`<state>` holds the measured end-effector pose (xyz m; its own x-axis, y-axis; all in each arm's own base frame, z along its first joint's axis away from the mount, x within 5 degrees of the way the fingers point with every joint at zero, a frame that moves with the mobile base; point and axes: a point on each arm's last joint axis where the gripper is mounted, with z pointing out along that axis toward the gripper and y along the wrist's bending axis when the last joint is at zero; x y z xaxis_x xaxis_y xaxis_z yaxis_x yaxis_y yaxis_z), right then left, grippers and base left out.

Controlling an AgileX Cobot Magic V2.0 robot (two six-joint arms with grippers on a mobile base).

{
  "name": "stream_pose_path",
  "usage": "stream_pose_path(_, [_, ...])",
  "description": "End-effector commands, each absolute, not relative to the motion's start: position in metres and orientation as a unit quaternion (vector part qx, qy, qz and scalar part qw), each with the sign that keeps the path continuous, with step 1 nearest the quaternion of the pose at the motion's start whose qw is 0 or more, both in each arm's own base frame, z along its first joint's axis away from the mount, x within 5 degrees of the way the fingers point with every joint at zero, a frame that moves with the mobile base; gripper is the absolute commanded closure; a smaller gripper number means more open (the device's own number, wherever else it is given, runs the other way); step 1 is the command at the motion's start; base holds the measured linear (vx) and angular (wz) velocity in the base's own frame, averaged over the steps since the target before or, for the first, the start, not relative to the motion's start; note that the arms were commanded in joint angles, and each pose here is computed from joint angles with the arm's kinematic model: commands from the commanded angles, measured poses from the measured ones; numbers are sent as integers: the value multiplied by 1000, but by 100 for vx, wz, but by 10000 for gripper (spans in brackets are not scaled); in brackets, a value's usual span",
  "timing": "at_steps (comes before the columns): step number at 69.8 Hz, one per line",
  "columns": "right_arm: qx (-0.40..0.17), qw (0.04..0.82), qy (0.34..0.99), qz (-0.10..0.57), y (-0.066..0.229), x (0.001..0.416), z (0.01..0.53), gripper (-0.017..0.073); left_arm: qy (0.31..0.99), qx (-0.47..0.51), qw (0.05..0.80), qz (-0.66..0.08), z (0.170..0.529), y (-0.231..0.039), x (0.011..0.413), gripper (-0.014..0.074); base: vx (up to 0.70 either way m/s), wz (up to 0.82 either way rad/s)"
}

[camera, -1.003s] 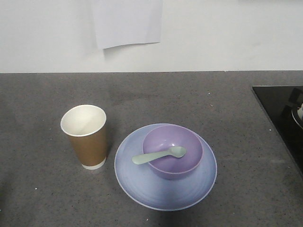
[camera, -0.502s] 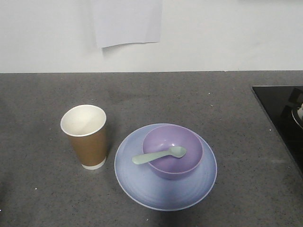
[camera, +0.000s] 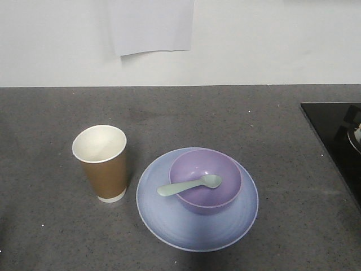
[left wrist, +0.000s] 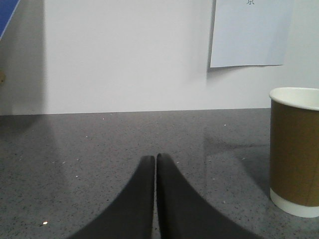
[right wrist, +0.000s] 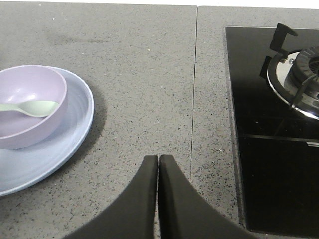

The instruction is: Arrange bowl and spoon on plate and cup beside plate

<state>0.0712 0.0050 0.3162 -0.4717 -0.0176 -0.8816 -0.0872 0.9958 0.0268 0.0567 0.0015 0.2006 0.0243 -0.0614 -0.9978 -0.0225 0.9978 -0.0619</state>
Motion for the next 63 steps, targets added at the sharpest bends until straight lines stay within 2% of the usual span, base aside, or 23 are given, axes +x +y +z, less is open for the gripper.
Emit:
stream_pose_path(1, [-37,548,835,33,5,74,329,570,661,-31,749,-22,212,1,54,601,0,0])
stream_pose_path(48, [-40,551,833,34,6,74,329,570,661,-31,749,-22,212,1,54,601,0,0])
stream_pose_path(63, [-37,611,789,50,9,75,305,570,661,-31,749,-22,212,1,54,601,0,0])
